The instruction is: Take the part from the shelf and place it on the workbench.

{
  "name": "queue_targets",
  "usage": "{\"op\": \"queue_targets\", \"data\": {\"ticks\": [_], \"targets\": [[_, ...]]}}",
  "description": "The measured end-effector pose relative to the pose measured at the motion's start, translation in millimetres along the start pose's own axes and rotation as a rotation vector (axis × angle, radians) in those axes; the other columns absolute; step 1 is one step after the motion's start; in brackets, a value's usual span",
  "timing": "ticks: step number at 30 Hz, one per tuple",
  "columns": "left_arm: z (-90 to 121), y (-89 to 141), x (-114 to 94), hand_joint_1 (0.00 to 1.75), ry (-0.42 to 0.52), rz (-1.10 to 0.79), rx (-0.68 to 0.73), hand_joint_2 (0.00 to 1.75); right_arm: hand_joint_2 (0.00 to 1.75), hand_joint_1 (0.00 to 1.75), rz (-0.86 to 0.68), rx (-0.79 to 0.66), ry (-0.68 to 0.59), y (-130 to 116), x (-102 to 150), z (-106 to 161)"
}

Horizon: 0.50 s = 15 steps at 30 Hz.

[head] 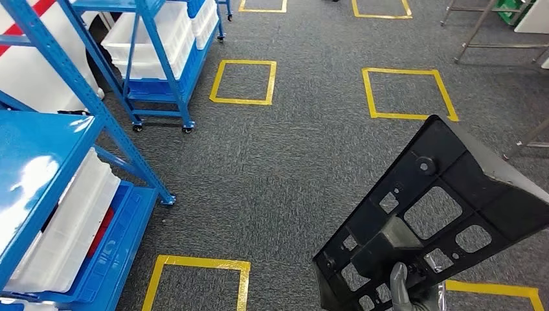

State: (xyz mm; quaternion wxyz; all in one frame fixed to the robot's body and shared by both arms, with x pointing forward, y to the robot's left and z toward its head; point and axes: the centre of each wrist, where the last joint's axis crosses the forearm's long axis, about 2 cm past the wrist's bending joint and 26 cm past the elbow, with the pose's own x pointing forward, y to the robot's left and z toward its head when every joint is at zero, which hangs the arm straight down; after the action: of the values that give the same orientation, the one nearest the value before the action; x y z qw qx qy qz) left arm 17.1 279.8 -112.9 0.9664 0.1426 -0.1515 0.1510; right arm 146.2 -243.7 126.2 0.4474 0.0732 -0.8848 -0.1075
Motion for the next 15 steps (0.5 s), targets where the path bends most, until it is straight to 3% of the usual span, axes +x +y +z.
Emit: {"op": "queue_targets", "data": {"ticks": [15], "targets": [[-6, 13, 7, 0.0, -0.057, -0.08, -0.065, 0.0, 1.75, 1.75, 0.005, -0.074, -0.04, -18, 22, 10]]}}
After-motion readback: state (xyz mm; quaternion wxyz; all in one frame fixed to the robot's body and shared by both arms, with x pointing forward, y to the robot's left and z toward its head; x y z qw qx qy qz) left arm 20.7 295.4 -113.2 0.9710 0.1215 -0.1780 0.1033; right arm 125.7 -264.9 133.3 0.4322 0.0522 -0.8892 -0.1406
